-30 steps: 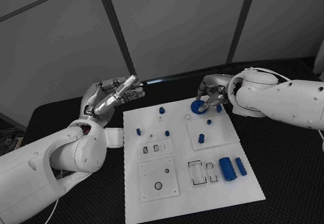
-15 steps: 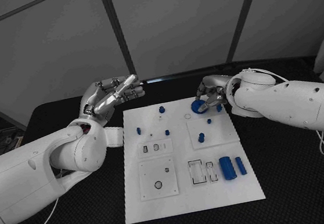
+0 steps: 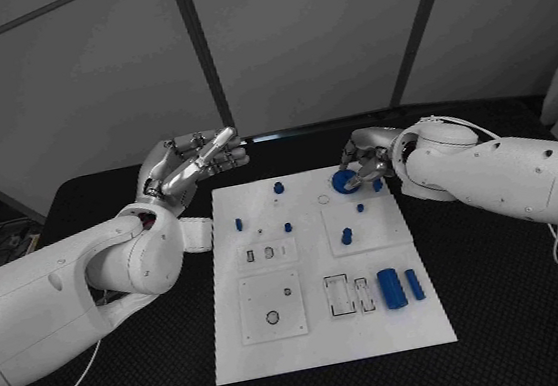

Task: Assemble the parts on the task board

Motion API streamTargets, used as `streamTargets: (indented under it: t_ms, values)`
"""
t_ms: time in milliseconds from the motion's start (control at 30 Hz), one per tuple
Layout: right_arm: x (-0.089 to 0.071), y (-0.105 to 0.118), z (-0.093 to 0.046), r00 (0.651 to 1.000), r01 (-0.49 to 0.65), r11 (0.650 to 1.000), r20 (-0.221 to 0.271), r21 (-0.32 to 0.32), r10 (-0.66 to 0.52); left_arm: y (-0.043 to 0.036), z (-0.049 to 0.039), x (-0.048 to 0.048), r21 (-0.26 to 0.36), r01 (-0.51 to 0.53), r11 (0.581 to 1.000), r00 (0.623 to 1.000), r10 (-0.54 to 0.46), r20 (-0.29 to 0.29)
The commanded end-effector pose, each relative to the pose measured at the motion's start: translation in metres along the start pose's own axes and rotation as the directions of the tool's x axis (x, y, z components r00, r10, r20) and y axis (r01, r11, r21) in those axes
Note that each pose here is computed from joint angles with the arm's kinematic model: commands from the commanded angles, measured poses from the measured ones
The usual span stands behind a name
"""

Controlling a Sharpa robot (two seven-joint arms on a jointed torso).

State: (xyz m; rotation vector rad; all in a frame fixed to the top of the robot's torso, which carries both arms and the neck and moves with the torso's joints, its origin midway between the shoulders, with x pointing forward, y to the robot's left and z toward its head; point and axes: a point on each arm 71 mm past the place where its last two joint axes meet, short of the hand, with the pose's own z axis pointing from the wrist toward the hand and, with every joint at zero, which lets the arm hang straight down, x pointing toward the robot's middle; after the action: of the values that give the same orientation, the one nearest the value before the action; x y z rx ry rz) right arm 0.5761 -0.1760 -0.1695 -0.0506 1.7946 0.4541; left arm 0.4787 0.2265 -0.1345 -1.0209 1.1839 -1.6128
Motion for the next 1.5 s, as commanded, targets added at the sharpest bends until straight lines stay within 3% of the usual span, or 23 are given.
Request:
streamTargets:
  t_ms: [33,467,900,1133,1500]
  values:
    - [0.001,-0.001,0.000,1.000,0.019,1.000,0.004,-0.003,-0.018,-0.0013,0.0005,0.0012,0.007,0.004,1.000,1.000,-0.004,-0.011]
    - [-0.005,0.007,-0.002,0.993,0.044,0.998,0.109,-0.053,-0.038,-0.0012,0.0006,0.0010,0.007,0.004,1.000,1.000,-0.004,-0.010]
    - [-0.008,0.019,-0.007,0.985,0.062,0.993,0.169,-0.100,-0.045,-0.0013,0.0004,0.0007,0.006,0.004,1.000,1.000,-0.004,-0.011]
    - [-0.006,0.044,-0.012,0.978,0.111,0.982,0.192,-0.154,-0.080,-0.0014,0.0001,0.0002,0.005,0.003,1.000,1.000,-0.003,-0.010]
    - [0.005,0.099,-0.003,0.969,0.174,0.956,0.216,-0.235,-0.123,-0.0009,0.0009,0.0019,0.005,0.005,1.000,1.000,-0.005,-0.013]
